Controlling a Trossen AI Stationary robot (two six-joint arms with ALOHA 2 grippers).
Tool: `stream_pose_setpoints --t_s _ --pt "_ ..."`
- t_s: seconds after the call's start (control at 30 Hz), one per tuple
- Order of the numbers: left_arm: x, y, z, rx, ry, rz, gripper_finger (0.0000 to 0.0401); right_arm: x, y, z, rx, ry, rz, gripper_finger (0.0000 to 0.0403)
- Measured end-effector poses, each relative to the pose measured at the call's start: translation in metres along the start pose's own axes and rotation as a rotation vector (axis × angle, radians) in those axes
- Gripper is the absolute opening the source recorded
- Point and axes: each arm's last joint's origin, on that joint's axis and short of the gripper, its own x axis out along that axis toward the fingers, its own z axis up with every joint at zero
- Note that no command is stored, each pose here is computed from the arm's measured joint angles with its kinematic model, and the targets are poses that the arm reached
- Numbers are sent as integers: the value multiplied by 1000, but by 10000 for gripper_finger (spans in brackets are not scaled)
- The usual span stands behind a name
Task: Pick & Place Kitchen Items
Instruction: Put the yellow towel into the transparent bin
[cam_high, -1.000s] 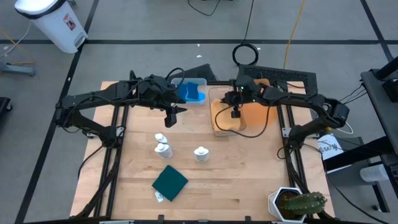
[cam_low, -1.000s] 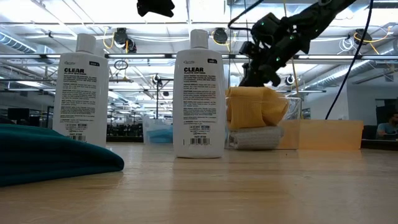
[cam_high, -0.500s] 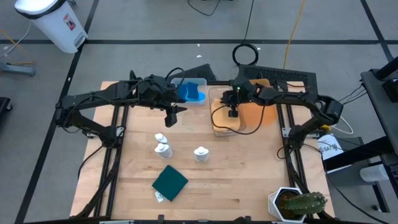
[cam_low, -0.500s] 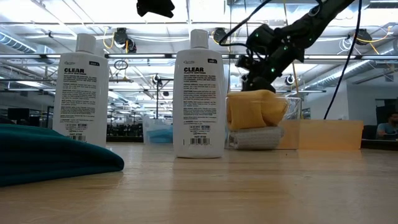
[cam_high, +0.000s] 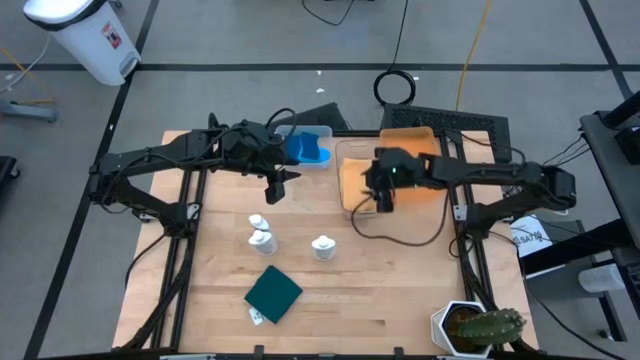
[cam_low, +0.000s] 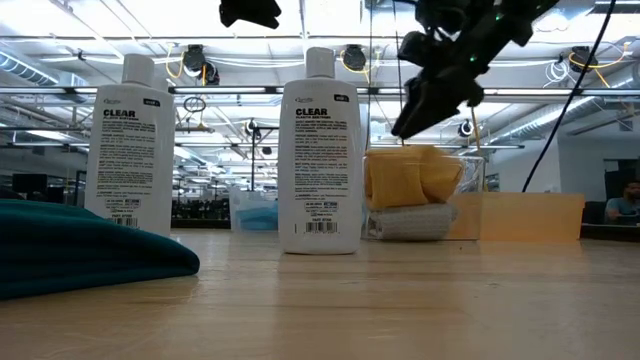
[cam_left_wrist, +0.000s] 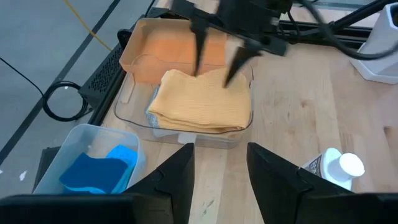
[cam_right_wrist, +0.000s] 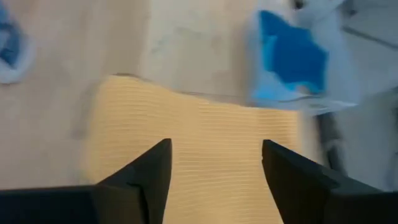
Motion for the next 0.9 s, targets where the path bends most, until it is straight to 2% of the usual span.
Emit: stream_pose_setpoints --t_s 0.23,0.5,0.7,0.9 --pt "0 0 0 -14 0 0 152 8 26 -3 6 93 92 211" --pt "0 0 0 -40 0 0 152 -3 33 1 -31 95 23 203" --pt "0 0 0 -40 1 6 152 -11 40 -1 22 114 77 201" --pt "0 0 0 -40 1 8 152 2 44 -4 29 158 136 196"
